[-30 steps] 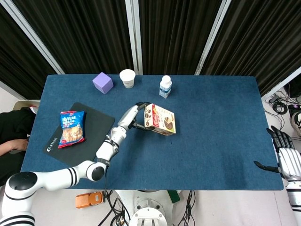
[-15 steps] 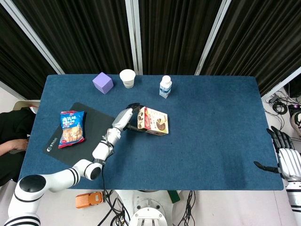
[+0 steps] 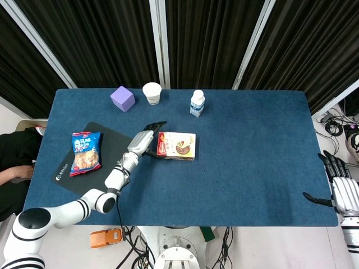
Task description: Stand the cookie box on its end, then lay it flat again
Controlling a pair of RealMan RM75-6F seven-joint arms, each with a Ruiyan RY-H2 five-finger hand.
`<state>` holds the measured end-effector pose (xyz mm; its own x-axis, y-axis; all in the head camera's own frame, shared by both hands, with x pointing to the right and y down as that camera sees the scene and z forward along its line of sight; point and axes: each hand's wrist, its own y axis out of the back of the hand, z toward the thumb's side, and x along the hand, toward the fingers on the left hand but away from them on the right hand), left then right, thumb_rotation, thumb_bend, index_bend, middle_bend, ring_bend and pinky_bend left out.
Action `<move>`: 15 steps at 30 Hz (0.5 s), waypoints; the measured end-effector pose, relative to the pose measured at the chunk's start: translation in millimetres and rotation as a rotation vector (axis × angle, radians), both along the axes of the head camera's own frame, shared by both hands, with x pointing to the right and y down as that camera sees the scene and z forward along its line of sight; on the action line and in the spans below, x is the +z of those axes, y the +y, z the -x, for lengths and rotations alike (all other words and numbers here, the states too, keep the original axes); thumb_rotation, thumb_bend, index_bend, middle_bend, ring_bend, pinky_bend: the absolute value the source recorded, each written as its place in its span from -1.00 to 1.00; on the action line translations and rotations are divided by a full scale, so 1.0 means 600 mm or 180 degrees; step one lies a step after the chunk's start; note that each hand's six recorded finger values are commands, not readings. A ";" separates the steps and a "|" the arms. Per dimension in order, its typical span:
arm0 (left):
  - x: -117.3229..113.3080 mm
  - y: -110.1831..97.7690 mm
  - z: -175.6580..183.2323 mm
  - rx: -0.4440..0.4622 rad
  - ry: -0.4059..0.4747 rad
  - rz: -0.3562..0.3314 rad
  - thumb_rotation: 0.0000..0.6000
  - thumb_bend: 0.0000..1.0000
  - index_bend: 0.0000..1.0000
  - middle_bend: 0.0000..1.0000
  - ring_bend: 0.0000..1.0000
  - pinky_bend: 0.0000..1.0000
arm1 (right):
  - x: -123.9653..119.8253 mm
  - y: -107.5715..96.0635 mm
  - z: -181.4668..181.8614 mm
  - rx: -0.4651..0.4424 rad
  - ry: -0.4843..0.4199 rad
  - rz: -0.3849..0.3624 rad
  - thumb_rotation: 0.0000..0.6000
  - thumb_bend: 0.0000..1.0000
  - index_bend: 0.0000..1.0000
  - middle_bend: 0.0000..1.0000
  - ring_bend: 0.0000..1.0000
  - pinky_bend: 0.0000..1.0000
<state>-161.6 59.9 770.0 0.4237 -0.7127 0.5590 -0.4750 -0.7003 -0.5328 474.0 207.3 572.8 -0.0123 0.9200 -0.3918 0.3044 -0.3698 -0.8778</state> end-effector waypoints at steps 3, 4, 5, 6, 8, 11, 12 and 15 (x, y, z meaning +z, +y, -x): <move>-0.007 -0.001 0.003 0.0047 -0.0049 0.0000 1.00 -0.98 -1.00 -1.00 -1.00 -1.00 | -0.002 0.001 -0.001 0.0000 -0.0007 -0.0013 1.00 -1.00 -1.00 -1.00 -1.00 -1.00; -0.011 -0.003 0.005 0.0048 -0.0063 -0.0026 1.00 -0.98 -1.00 -1.00 -1.00 -1.00 | -0.003 0.001 -0.001 0.0000 -0.0006 -0.0018 1.00 -1.00 -1.00 -1.00 -1.00 -1.00; -0.017 -0.008 0.011 0.0032 -0.0087 -0.0083 1.00 -0.98 -1.00 -1.00 -1.00 -1.00 | -0.005 0.001 -0.003 -0.0001 -0.0002 -0.0025 1.00 -1.00 -1.00 -1.00 -1.00 -1.00; -0.022 -0.013 0.018 0.0005 -0.0102 -0.0133 1.00 -0.98 -1.00 -1.00 -1.00 -1.00 | -0.006 0.001 -0.004 0.0001 0.0003 -0.0030 1.00 -1.00 -1.00 -1.00 -1.00 -1.00; -0.038 -0.024 0.038 -0.0065 -0.0146 -0.0248 1.00 -0.98 -1.00 -1.00 -1.00 -1.00 | -0.009 0.002 -0.007 0.0005 0.0013 -0.0036 1.00 -1.00 -1.00 -1.00 -1.00 -1.00; -0.065 -0.035 0.076 -0.0154 -0.0246 -0.0380 1.00 -0.98 -1.00 -1.00 -1.00 -1.00 | -0.010 0.002 -0.010 0.0008 0.0016 -0.0037 1.00 -1.00 -1.00 -1.00 -1.00 -1.00; -0.074 -0.037 0.090 -0.0179 -0.0292 -0.0420 1.00 -0.98 -1.00 -0.99 -1.00 -1.00 | -0.010 0.002 -0.011 0.0008 0.0013 -0.0038 1.00 -1.00 -1.00 -1.00 -1.00 -1.00; -0.107 -0.040 0.150 -0.0257 -0.0548 -0.0581 1.00 -0.98 -0.97 -0.95 -1.00 -1.00 | -0.009 0.000 -0.013 0.0008 -0.0003 -0.0046 1.00 -1.00 -1.00 -1.00 -1.00 -1.00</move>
<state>-251.9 36.2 705.7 0.2713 -0.8360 0.4769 -0.4168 -0.5487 -0.7247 481.7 207.5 567.4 -0.0143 0.9255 -0.3786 0.3062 -0.3564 -0.8827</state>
